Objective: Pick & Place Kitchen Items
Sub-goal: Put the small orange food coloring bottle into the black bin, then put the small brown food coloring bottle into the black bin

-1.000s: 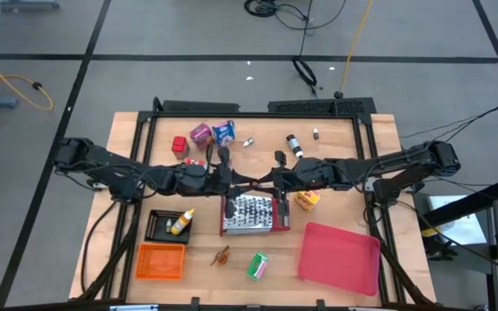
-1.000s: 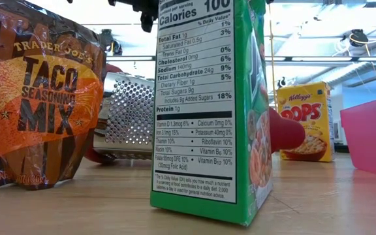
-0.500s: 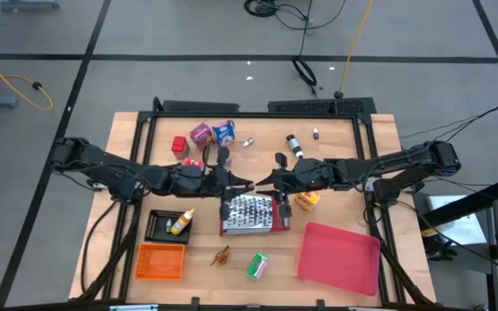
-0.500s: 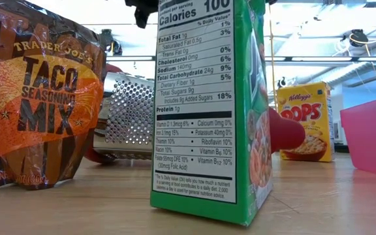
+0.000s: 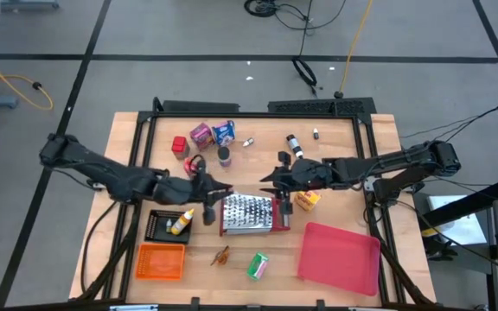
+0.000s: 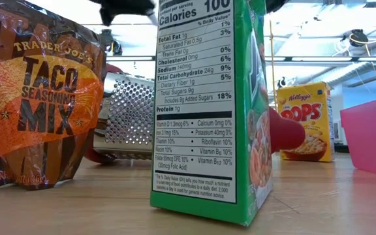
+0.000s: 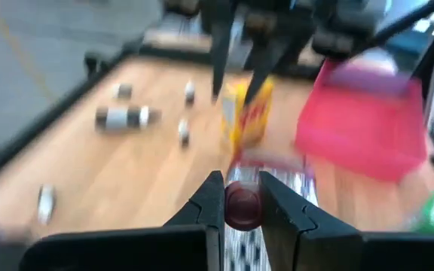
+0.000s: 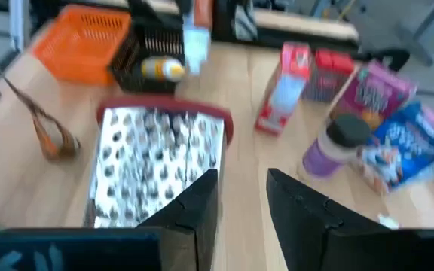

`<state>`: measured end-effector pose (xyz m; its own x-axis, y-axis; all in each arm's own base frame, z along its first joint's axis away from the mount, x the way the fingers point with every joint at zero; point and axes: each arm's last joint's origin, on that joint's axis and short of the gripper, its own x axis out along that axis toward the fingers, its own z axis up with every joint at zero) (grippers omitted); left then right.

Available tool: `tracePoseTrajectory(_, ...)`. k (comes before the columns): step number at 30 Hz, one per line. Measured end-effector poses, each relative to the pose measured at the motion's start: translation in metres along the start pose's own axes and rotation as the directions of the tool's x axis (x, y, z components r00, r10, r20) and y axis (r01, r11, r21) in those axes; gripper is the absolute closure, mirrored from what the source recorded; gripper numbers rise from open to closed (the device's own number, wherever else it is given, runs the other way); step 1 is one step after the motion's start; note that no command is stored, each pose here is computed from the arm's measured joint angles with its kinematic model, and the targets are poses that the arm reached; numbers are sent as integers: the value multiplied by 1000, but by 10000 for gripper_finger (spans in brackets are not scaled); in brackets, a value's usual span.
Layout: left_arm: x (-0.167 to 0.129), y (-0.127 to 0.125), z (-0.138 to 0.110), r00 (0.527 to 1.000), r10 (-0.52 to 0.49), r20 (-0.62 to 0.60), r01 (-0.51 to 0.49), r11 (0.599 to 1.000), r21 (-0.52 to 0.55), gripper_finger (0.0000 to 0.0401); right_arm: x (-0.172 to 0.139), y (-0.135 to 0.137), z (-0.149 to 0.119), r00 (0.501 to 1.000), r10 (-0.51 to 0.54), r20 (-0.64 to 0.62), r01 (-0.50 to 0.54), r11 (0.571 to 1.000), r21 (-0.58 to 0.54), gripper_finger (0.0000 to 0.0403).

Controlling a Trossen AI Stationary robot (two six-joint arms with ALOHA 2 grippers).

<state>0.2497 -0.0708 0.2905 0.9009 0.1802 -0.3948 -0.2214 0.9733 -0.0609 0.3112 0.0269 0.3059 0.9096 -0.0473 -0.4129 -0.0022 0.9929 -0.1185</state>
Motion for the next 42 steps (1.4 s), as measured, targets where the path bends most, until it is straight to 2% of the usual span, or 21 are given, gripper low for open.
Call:
tracePoseTrajectory(7, -42, -1, -17, 985, -19, -170, -16, 979, -203, 357, 1, -4, -4, 999, -10, -35, 11, 1000, 22, 291)
tracePoseTrajectory(10, -56, 1, -30, 962, -4, -273, -77, 955, -285, 357, 1, -8, -4, 999, -18, -38, 19, 999, 35, 291)
tracePoseTrajectory(13, -67, 2, -44, 915, 16, -403, -167, 925, -341, 357, 1, -10, -5, 999, -26, -44, 28, 999, 39, 291)
tracePoseTrajectory(18, -80, -2, -60, 818, -28, -575, -253, 880, -402, 357, 2, -16, -6, 997, -43, -58, 47, 996, 71, 291)
tracePoseTrajectory(23, -87, -8, -66, 781, -72, -620, -262, 863, -431, 357, 2, -24, -10, 994, -64, -89, 71, 994, 80, 291)
tracePoseTrajectory(33, -93, -8, -72, 749, -33, -662, -340, 837, -428, 351, 2, -37, -18, 982, -94, -166, 114, 986, 121, 291)
tracePoseTrajectory(42, -86, -14, -79, 712, -10, -702, -368, 846, -385, 259, 1, -48, -26, 966, -116, -230, 148, 981, 127, 291)
